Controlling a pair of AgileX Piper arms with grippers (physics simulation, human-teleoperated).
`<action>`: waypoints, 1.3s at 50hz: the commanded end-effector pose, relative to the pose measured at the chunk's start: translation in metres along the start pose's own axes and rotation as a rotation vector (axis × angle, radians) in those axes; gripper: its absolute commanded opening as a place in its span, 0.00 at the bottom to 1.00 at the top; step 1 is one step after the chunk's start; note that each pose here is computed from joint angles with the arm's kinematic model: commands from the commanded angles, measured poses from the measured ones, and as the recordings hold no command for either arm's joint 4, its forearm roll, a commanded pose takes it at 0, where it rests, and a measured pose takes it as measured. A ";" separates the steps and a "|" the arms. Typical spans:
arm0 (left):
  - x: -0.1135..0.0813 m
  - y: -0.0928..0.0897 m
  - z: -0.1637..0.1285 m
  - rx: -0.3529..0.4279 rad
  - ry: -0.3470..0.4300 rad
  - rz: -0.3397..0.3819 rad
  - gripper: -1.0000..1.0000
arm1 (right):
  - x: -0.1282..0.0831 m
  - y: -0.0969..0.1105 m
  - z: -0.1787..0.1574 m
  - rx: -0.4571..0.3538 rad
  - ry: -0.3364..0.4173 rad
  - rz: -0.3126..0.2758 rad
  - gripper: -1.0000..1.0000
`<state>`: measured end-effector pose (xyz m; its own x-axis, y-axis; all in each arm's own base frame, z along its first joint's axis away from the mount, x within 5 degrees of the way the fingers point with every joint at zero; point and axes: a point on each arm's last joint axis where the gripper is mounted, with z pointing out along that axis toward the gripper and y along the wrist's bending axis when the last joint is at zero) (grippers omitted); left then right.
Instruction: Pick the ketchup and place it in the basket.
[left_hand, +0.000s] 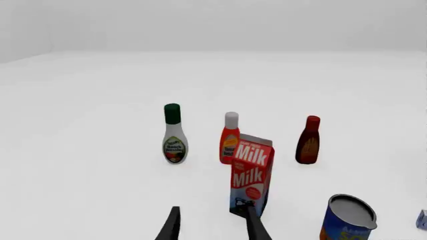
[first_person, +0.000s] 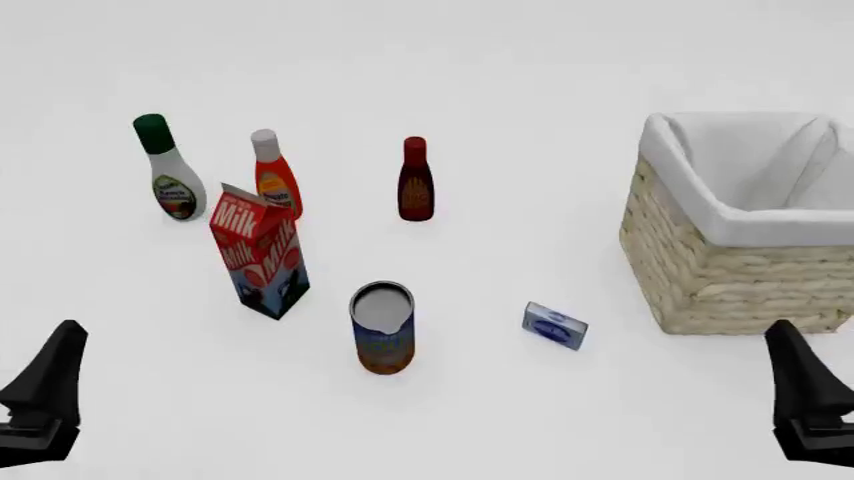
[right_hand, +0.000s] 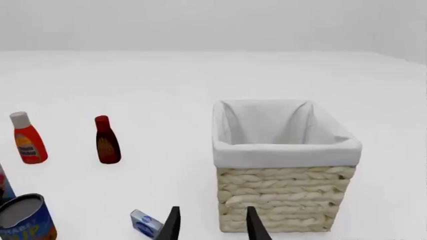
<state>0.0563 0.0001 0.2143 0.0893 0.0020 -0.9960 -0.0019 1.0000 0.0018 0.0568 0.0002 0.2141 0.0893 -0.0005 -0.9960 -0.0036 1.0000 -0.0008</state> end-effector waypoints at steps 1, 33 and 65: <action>-0.002 -0.001 0.003 0.009 0.005 0.007 1.00 | -0.001 -0.001 0.000 0.013 0.000 0.002 1.00; -0.087 -0.009 0.070 0.080 0.160 0.065 1.00 | -0.004 -0.001 -0.001 0.020 -0.024 -0.018 1.00; -0.134 -0.016 0.167 0.067 0.378 -0.042 1.00 | -0.004 -0.001 -0.001 0.012 -0.023 -0.025 1.00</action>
<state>0.1809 -0.0130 0.3558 -0.2055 0.0119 -0.9786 0.0710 0.9975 -0.0028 0.0555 -0.0005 0.2179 0.1159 -0.0257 -0.9929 0.0116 0.9996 -0.0245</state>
